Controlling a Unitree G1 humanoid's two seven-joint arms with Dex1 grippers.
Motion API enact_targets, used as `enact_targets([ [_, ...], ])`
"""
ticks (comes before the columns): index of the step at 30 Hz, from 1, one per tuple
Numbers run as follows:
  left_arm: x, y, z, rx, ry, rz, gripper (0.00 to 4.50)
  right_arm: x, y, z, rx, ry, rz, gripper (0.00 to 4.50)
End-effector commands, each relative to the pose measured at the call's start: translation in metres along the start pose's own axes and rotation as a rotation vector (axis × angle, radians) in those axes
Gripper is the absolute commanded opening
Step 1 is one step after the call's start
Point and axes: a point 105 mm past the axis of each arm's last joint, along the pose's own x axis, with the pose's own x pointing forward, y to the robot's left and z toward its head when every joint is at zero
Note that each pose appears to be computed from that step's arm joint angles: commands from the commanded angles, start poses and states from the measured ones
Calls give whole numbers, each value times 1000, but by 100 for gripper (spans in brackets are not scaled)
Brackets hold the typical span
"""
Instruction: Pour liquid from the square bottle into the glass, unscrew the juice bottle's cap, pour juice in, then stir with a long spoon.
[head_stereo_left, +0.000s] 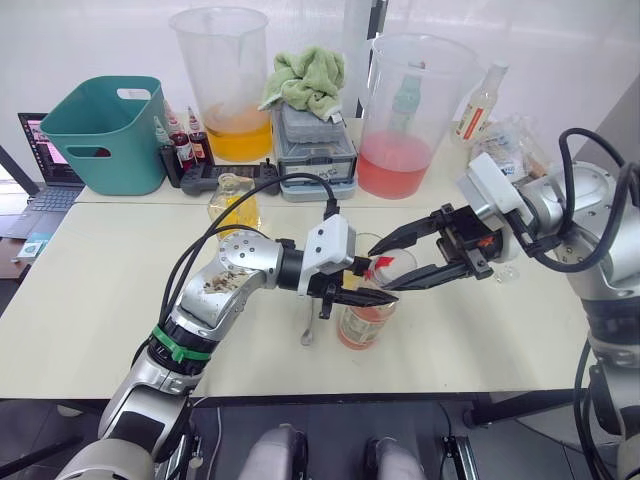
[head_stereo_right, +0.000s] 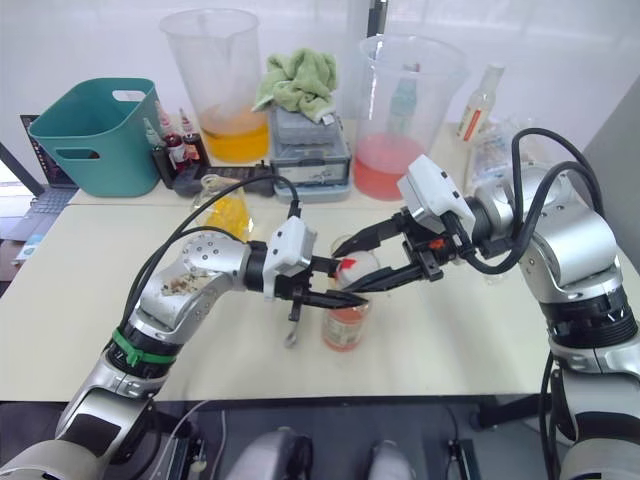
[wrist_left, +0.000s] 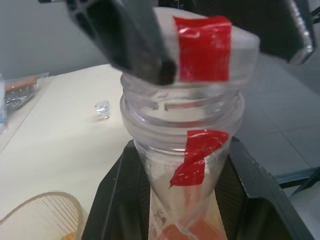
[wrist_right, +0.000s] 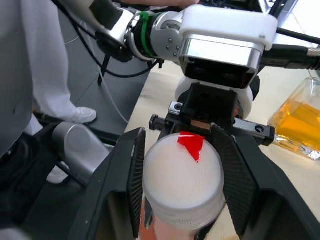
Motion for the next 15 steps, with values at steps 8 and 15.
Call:
enact_targets([
  [8,4,-6,-23,-53,87,-8,127,-5,-3,10,-62,-14,40,158],
  [15,8,-7,-22,-53,78,-17,127,-25,-9,35,-36,-87,-67,158],
])
